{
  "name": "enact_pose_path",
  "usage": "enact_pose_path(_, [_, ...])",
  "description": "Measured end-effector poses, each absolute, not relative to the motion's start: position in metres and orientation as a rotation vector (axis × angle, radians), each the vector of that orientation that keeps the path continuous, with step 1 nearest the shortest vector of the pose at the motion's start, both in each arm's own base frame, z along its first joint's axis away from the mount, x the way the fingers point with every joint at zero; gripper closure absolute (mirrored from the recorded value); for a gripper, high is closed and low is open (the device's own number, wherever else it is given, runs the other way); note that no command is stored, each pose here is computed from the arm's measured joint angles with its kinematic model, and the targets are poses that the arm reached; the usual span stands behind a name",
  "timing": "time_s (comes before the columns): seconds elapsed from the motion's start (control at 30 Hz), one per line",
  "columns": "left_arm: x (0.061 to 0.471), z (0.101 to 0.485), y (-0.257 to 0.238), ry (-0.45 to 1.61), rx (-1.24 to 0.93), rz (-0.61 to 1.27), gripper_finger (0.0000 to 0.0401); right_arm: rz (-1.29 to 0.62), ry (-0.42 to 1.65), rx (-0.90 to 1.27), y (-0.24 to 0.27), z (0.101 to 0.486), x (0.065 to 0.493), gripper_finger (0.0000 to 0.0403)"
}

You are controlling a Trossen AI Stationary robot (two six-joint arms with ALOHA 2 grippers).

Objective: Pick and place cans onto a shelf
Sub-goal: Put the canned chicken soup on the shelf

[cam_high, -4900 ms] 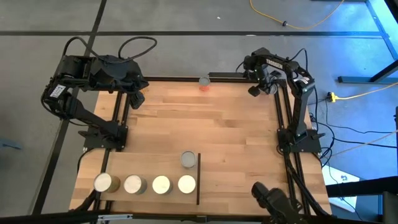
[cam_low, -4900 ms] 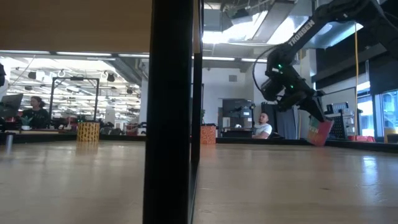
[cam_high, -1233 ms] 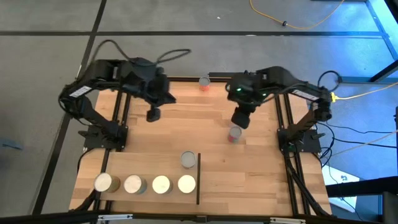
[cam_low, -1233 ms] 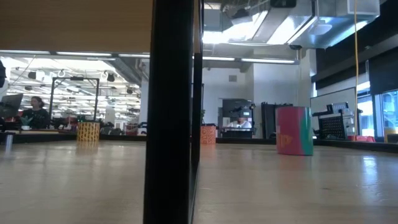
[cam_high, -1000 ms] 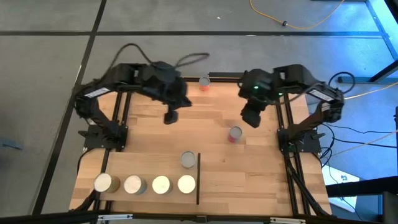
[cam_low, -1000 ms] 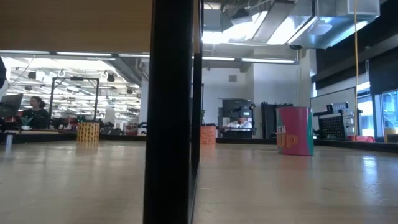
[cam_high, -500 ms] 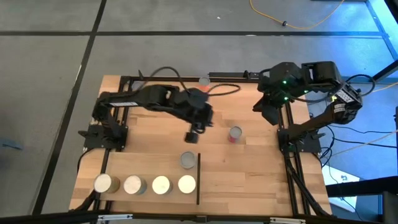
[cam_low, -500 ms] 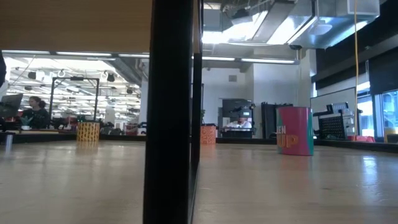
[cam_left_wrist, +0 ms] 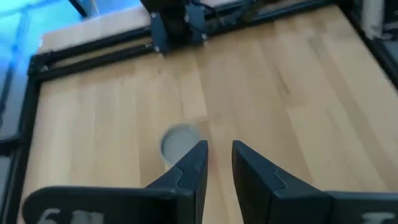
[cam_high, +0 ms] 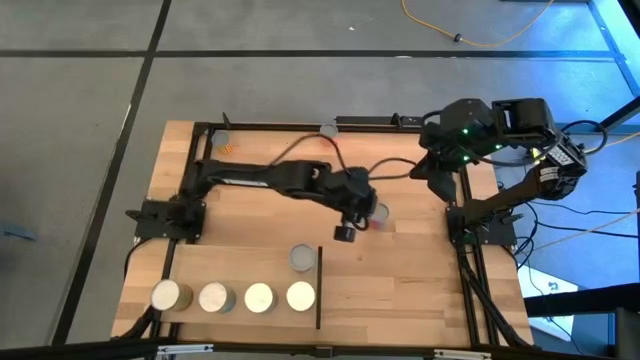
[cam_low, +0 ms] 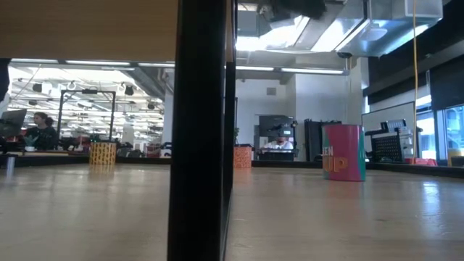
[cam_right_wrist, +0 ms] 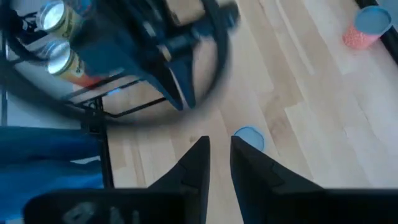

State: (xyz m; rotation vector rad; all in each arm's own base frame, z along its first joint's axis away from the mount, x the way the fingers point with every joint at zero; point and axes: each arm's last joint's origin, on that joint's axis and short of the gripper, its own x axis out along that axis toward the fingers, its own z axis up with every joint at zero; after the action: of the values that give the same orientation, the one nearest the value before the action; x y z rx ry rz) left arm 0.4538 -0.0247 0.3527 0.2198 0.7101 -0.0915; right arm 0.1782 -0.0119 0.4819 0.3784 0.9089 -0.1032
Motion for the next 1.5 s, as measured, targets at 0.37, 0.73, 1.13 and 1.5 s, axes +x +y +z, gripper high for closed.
enact_pose_path(0.37, [0.496,0.291,-0.033,0.730,0.373,-0.152,0.0334,-0.054,0.847,0.305,-0.009,0.492,0.152,0.0338])
enact_pose_path(0.73, [0.516,0.243,-0.031,0.806,0.507,-0.092,0.0334,-0.056,0.820,0.297,-0.009,0.495,0.145,0.0338])
enact_pose_path(1.13, [0.518,0.240,-0.018,0.807,0.498,-0.101,0.0335,-0.046,0.822,0.272,-0.009,0.494,0.144,0.0338])
enact_pose_path(1.5, [0.515,0.217,-0.012,0.849,0.461,-0.108,0.0335,-0.037,0.824,0.251,-0.009,0.494,0.145,0.0338])
